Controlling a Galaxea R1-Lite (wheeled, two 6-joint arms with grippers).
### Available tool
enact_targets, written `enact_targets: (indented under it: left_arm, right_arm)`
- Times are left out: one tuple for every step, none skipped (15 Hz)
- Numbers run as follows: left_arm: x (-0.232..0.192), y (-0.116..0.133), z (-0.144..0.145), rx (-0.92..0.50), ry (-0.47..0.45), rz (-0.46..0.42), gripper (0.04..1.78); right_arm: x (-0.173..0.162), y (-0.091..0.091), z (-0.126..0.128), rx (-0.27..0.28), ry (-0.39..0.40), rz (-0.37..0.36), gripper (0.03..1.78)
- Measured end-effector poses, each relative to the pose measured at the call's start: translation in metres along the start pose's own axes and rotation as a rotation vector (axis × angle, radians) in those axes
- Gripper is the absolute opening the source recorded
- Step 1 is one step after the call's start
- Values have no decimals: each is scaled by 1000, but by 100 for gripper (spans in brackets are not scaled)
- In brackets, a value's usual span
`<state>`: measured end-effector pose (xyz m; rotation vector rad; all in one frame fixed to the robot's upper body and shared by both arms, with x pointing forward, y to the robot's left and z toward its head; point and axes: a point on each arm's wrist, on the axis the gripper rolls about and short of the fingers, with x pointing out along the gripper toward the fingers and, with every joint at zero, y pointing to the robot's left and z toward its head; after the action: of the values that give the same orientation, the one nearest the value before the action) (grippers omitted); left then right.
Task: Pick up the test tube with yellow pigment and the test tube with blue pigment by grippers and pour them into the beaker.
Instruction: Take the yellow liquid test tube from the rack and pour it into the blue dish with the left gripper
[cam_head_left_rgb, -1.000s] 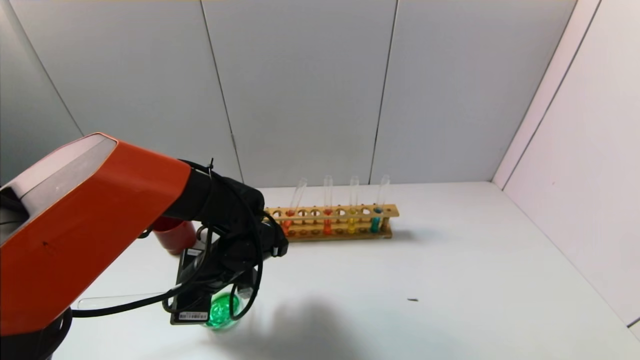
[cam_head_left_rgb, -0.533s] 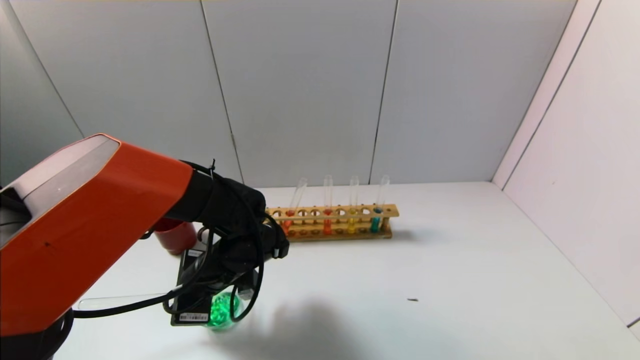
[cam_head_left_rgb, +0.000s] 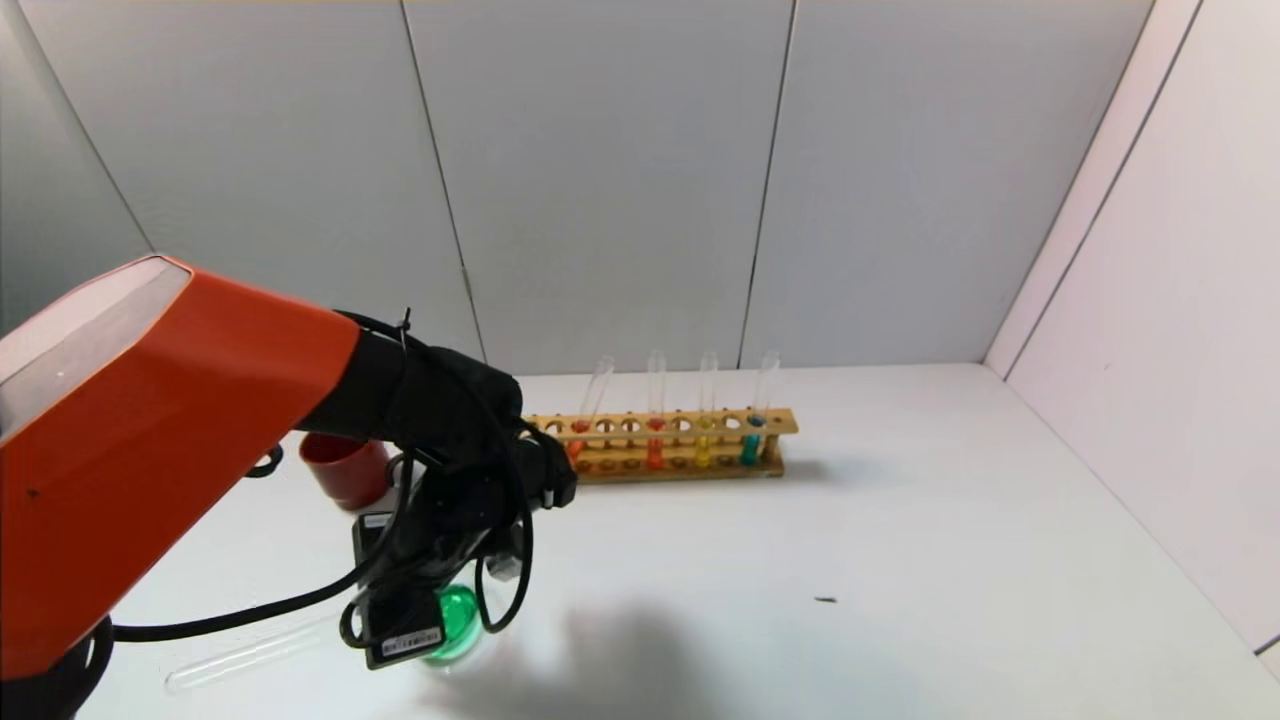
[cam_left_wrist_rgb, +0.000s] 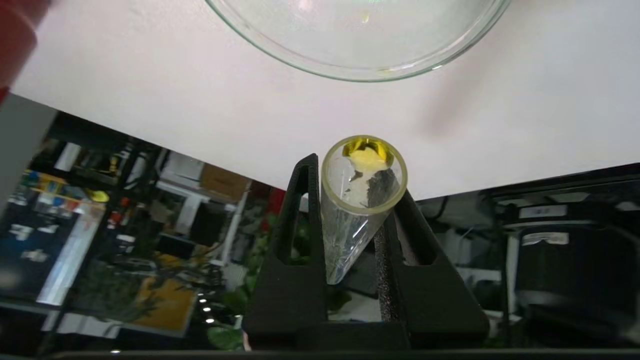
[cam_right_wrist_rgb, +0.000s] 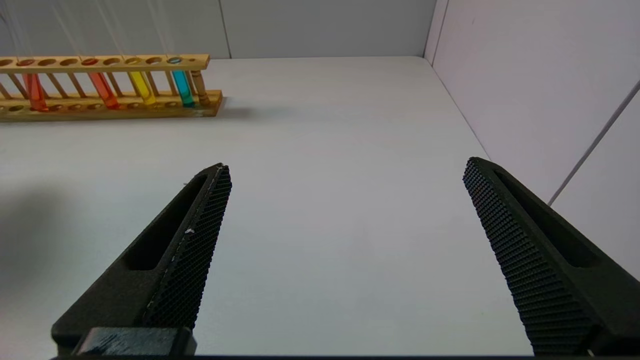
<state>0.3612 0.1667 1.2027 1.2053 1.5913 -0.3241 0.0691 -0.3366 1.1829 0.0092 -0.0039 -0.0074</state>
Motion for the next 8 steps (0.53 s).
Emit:
enact_targets:
  left_arm:
    - [-2, 0, -4, -27, -21, -11, 32]
    - [-5, 0, -9, -57, -63, -16, 32]
    - [-10, 1, -14, -88, -110, -13, 32]
    - [-16, 3, -20, -125, -163, -3, 32]
    - [-21, 5, -26, -169, -206, 6, 32]
    - [-27, 9, -34, -224, -244, 12, 32]
    - [-34, 12, -42, -289, -281, 16, 32]
    - [-40, 16, -51, -347, -314, 20, 32]
  right_arm:
    - [0, 0, 0, 0, 0, 0, 170]
    - [0, 0, 0, 0, 0, 0, 170]
    - [0, 0, 0, 0, 0, 0, 170]
    - [0, 0, 0, 0, 0, 0, 170]
    - [0, 0, 0, 0, 0, 0, 170]
    - [0, 0, 0, 0, 0, 0, 170]
    - [0, 0, 0, 0, 0, 0, 170]
    - [0, 0, 0, 0, 0, 0, 170]
